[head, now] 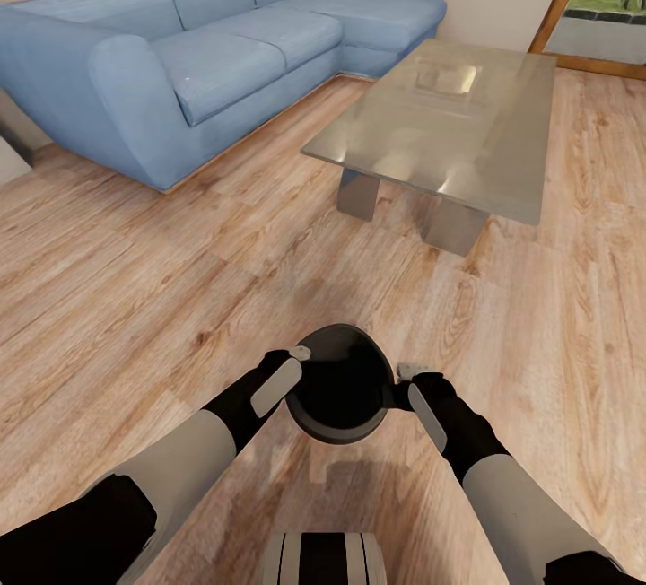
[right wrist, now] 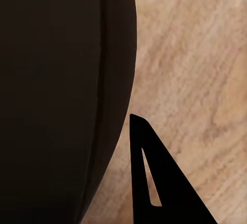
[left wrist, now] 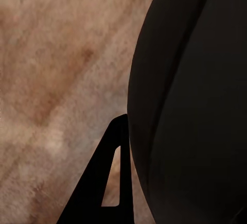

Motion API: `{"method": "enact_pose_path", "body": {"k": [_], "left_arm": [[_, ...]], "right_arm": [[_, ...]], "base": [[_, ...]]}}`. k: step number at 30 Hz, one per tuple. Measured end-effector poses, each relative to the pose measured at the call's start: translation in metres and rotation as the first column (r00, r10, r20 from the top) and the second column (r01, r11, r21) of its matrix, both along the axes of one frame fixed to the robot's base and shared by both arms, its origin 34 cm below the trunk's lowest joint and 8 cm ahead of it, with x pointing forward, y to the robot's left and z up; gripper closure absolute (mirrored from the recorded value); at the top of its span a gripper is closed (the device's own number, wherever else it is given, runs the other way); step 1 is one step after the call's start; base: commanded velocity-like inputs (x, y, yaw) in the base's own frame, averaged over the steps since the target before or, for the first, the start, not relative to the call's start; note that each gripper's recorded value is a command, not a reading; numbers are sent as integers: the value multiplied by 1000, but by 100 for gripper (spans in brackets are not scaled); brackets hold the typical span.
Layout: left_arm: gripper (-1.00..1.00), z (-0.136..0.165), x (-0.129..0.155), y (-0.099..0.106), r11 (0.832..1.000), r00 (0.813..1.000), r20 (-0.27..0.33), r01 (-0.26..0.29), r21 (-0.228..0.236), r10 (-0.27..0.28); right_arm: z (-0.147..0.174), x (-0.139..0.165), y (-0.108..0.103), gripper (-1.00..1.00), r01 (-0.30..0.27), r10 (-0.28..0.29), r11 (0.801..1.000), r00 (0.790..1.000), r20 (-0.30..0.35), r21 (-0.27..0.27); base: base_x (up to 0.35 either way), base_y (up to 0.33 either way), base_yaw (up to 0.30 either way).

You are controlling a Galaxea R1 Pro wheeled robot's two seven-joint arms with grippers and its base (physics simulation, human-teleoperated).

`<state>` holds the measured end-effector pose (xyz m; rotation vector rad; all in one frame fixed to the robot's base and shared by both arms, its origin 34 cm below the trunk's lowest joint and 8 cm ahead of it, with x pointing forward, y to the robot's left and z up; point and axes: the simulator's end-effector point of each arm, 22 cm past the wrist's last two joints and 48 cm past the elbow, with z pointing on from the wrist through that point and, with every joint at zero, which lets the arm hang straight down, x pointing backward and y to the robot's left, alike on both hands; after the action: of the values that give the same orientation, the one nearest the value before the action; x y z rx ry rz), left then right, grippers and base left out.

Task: Place each of the two pumpkins and all three candles from the living room inside a cabinet in the living room (use any cabinet), then make sure every cabinet is closed, and position the cauldron so it is next to a table in the living room.

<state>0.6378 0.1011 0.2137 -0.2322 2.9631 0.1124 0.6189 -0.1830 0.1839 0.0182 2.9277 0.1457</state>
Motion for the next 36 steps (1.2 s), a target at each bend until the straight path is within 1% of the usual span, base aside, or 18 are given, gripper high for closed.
{"method": "enact_pose_path", "body": {"k": [24,31,36], "left_arm": [[100,-1,0,0,1000,1000,0,-2,-2,2],[100,-2,-1,-1,1000,1000,-3,-5,-4,5],[100,-1,-1,-1,1000,1000,-2,-5,-5,5]], "right_arm": [[0,0,0,100,1,-1,1000,1000,-1,-1],[0,-1,-1,100,-1,1,1000,1000,-1,-4],[0,-1,-1,100,-1,1,1000,1000,-1,-4]], "base": [[2,0,0],[237,0,0],[79,0,0]]}}
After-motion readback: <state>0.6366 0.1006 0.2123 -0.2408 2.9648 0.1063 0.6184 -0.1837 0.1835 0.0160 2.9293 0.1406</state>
